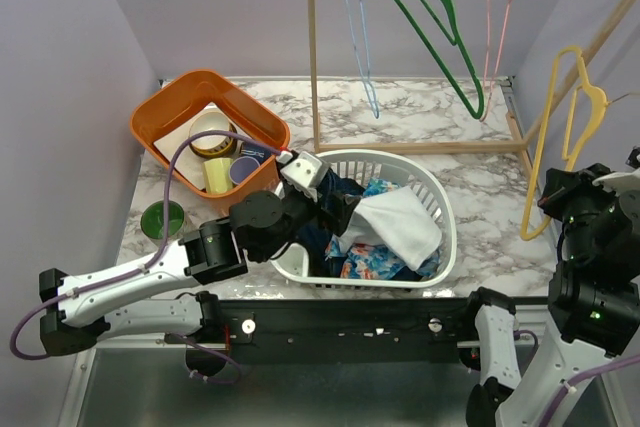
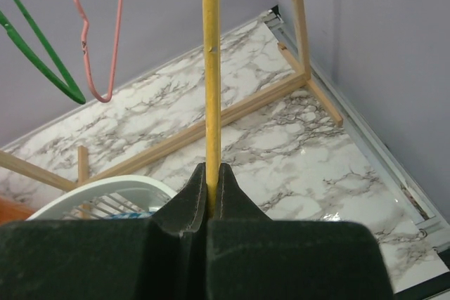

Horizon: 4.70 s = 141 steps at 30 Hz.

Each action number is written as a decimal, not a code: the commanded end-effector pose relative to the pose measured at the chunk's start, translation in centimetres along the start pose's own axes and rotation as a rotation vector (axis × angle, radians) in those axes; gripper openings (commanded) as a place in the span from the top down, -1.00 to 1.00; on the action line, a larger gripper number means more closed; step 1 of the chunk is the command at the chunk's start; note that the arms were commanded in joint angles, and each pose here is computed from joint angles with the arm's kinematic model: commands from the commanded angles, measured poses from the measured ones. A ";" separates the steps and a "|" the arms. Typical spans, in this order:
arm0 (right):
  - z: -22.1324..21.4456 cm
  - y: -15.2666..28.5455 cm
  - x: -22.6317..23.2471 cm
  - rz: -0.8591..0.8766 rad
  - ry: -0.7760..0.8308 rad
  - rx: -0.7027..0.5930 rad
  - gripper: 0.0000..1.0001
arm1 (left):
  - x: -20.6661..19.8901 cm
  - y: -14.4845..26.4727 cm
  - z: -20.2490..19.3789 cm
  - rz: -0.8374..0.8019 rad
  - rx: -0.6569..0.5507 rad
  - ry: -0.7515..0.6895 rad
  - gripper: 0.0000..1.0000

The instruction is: Remove the skirt from the hanger

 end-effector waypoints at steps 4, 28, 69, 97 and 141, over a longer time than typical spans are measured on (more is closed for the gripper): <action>0.0 -2.2 0.1 0.074 0.108 0.062 0.99 | -2.9 -0.9 -2.1 -0.264 0.059 -0.009 -0.97; 5.0 -8.6 2.7 0.226 0.225 0.111 0.99 | -1.2 -6.8 -14.6 -0.191 0.434 0.323 0.23; 9.7 -22.0 2.8 0.225 0.340 0.113 0.99 | 4.8 3.9 -1.9 -0.174 -0.084 -0.250 -0.97; 5.3 -11.1 0.1 -0.147 0.064 0.118 -0.85 | 5.0 4.1 -1.7 -0.141 -0.108 -0.228 -0.97; -5.3 3.9 4.5 0.762 -0.050 0.464 -1.00 | 4.0 6.2 5.6 -0.121 -0.180 0.234 -0.97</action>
Point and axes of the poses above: each gripper's point midway between its finger pads, its own y axis back along the fingers, its own x axis along the line the jaws close on, z = x × y, the point moved 9 cm from there along y, back along the fingers, and after that the axes turned 9 degrees about -y, right-handed, at the moved point
